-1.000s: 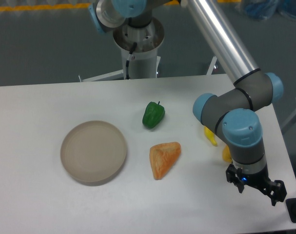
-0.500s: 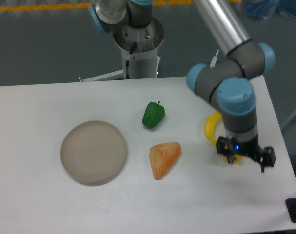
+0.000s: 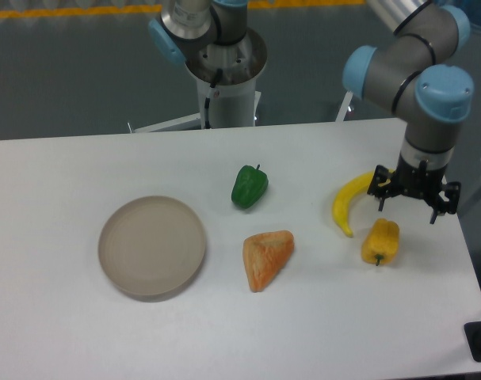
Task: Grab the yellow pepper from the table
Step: 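Lower the open gripper down onto the yellow pepper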
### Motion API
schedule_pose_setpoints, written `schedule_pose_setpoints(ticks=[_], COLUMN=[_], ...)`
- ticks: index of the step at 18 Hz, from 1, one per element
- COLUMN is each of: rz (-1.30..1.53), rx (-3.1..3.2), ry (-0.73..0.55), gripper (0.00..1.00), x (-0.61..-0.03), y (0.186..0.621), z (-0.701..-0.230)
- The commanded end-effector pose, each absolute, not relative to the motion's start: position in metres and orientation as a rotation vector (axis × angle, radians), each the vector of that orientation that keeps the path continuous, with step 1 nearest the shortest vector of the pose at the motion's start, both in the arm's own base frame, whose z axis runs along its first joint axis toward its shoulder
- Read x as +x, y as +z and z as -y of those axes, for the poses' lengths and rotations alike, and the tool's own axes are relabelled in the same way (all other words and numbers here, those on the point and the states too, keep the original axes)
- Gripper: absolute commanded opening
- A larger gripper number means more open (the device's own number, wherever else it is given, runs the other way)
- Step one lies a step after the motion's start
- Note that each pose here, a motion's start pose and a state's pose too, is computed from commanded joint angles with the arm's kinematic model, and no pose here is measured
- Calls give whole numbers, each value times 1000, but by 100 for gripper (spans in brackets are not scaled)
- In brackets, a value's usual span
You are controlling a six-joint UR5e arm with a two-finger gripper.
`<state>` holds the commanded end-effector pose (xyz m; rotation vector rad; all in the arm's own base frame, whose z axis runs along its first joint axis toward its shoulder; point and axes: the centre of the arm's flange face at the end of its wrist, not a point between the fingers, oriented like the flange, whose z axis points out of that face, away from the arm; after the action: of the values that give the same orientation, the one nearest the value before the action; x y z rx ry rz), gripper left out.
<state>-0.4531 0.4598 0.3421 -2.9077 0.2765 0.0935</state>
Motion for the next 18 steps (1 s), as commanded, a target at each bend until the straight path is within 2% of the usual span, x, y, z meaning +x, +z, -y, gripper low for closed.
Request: schedule_pose_setpoints(ticks=[3,7,18], rz=[-307,-325,-206], rx=[-2904,-2874,-2871], ry=[83,159,136], gripper=[100,100,100], x=[-454,-458,-443], y=[336,326,290], z=[-456,-467,-480])
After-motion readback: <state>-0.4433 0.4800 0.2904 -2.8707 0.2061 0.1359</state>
